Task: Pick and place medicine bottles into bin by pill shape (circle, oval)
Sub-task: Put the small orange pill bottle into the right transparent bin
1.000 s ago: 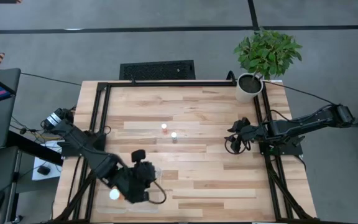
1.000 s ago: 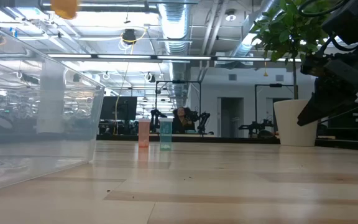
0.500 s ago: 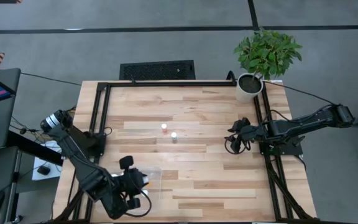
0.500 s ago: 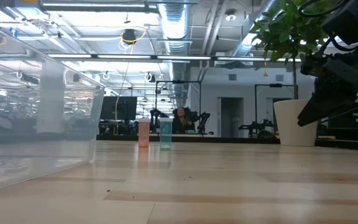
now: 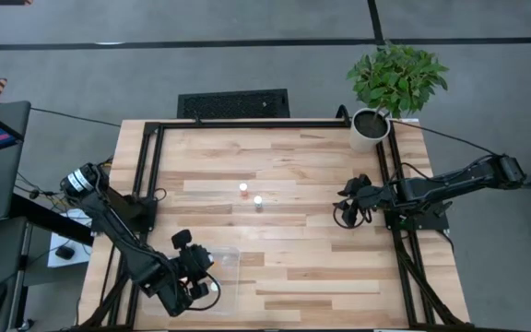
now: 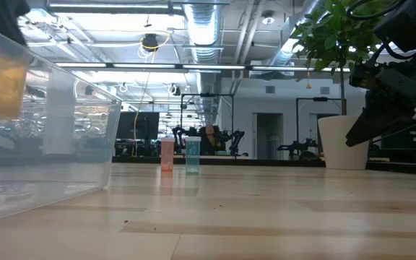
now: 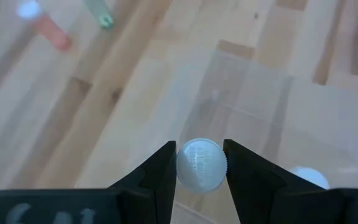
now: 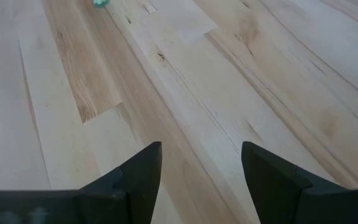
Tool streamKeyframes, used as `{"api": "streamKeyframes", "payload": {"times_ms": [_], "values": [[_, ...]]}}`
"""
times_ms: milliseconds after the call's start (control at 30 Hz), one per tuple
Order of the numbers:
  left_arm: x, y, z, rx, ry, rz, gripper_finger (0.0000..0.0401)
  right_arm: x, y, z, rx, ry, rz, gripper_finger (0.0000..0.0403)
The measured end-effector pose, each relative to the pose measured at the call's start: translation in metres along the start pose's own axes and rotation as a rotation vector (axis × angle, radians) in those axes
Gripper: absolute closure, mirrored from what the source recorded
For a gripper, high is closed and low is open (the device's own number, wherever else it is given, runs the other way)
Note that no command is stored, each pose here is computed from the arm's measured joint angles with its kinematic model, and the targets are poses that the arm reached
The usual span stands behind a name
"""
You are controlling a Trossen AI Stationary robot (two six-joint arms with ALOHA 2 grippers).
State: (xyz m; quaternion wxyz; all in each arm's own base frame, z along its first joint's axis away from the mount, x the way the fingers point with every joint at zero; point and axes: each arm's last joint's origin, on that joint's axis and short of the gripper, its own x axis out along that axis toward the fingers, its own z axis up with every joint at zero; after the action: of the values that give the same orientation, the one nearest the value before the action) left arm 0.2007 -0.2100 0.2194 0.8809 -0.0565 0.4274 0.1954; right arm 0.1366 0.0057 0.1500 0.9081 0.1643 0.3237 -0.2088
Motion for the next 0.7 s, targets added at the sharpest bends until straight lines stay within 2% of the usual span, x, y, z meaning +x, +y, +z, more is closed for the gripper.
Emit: {"api": "streamKeyframes", "payload": {"times_ms": [333, 700], "values": [[0.014, -0.002, -0.012, -0.006, 0.035, -0.067, 0.0284, 0.000, 0.000, 0.000, 0.024, 0.000, 0.000, 0.0168], [0.017, 0.001, -0.016, 0.129, 0.031, -0.054, 0.0284, 0.000, 0.000, 0.000, 0.023, 0.002, -0.001, 0.0168]]}}
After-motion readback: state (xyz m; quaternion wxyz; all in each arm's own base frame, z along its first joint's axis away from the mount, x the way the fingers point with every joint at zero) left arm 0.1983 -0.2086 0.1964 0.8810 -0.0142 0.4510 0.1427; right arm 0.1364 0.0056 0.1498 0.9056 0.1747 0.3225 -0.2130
